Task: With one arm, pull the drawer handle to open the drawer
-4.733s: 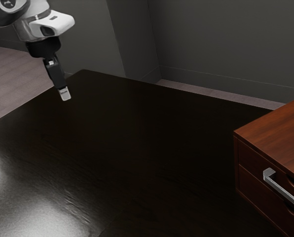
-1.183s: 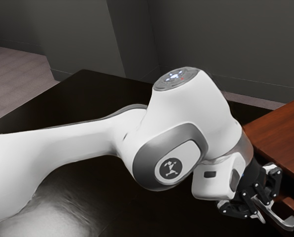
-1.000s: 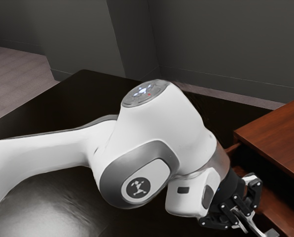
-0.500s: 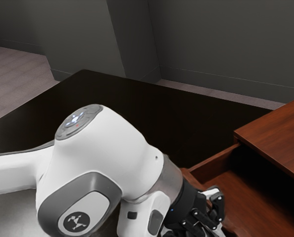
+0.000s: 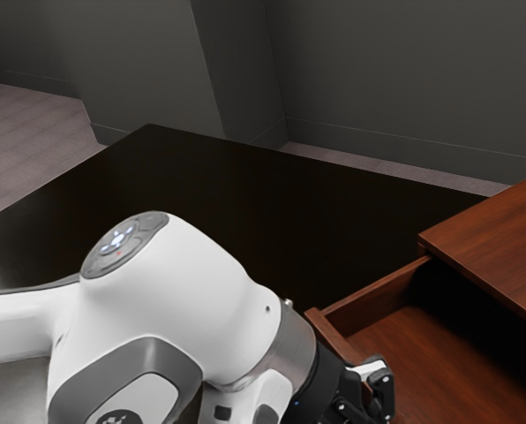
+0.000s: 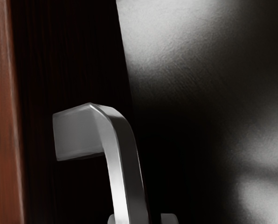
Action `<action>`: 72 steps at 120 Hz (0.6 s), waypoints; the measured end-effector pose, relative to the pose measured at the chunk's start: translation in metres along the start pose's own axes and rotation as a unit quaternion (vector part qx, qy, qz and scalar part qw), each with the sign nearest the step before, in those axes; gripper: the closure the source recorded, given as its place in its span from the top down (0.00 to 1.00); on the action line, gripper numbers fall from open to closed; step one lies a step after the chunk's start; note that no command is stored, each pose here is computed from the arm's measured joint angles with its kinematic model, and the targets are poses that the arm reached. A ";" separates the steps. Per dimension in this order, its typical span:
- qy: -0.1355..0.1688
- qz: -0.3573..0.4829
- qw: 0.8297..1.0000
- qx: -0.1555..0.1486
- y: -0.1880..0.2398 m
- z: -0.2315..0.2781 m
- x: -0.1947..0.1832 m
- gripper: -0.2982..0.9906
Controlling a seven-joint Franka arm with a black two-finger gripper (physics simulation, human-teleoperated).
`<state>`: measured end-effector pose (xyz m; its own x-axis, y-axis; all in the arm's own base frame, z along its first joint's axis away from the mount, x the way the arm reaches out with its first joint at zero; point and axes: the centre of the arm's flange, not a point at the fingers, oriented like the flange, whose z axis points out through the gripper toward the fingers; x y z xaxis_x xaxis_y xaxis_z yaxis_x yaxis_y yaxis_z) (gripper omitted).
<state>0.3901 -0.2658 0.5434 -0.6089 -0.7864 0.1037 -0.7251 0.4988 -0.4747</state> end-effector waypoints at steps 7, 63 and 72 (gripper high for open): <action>0.000 -0.001 1.000 0.000 0.000 0.001 0.000 0.24; 0.004 0.000 1.000 0.012 -0.007 -0.022 0.007 0.38; 0.006 0.006 1.000 0.018 -0.011 -0.037 0.014 0.39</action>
<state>0.3780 -0.2695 0.5822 -0.6222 -0.7754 0.1079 -0.7054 0.4955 -0.5068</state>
